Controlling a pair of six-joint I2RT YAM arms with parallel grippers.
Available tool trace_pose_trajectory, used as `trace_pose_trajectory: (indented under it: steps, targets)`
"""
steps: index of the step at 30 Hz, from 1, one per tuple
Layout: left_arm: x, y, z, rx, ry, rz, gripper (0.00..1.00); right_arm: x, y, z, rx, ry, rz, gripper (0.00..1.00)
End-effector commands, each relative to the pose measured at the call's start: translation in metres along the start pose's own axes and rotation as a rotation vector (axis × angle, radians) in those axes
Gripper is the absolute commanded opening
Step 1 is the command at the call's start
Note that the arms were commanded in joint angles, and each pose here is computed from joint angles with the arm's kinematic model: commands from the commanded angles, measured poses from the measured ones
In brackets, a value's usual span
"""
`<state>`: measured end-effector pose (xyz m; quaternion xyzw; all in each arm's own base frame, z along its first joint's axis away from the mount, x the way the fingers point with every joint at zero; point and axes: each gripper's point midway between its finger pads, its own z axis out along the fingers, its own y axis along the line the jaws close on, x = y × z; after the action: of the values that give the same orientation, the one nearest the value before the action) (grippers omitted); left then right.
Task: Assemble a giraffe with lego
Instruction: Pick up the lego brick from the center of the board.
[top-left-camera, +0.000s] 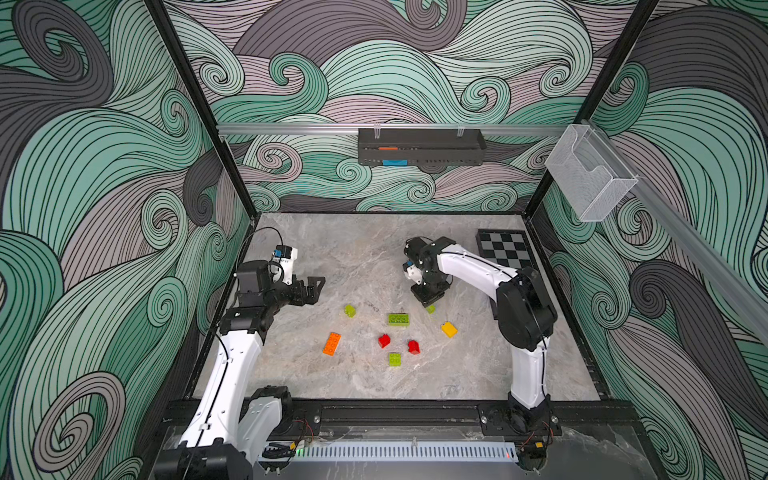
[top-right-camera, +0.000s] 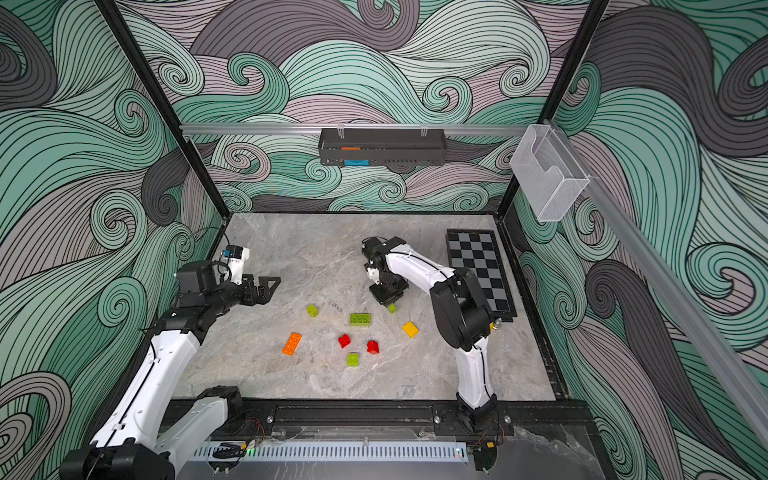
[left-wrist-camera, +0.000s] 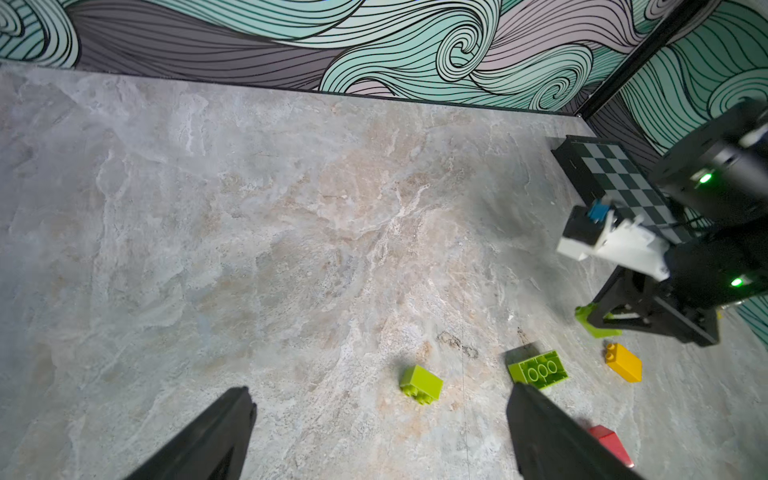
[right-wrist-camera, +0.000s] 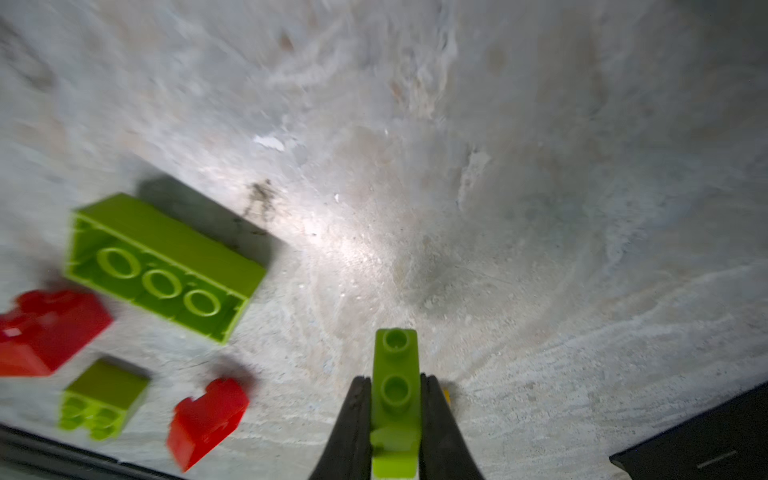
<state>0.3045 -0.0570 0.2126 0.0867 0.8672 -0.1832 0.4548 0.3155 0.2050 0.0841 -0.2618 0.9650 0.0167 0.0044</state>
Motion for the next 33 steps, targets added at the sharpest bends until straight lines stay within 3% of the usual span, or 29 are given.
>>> trace_pose_trajectory:
  steps: [1,7,9,13,17,24,33]
  targets:
    - [-0.042,-0.028,-0.009,0.071,-0.062,0.163,0.98,-0.024,0.015,-0.084,-0.186,-0.247,0.14,0.01]
    - [-0.083,-0.078,-0.004,0.205,-0.043,0.275,0.99,-0.046,0.036,-0.184,-0.586,-0.68,0.338,0.0]
    - [-0.097,-0.104,-0.004,0.312,-0.056,0.235,0.99,-0.049,0.035,-0.212,-0.766,-0.863,0.411,0.0]
    - [-0.12,-0.158,-0.005,0.571,-0.092,0.133,0.99,-0.044,0.022,-0.256,-0.962,-1.143,0.533,0.0]
    - [-0.14,-0.198,-0.006,0.75,-0.105,0.015,0.98,-0.037,0.02,-0.282,-1.094,-1.257,0.561,0.0]
    - [-0.161,-0.212,0.002,0.834,-0.113,-0.223,0.88,-0.029,0.01,-0.293,-1.346,-1.415,0.703,0.0]
    - [-0.153,-0.245,0.009,0.901,-0.058,-0.241,0.77,-0.029,0.036,-0.295,-1.405,-1.461,0.695,0.0]
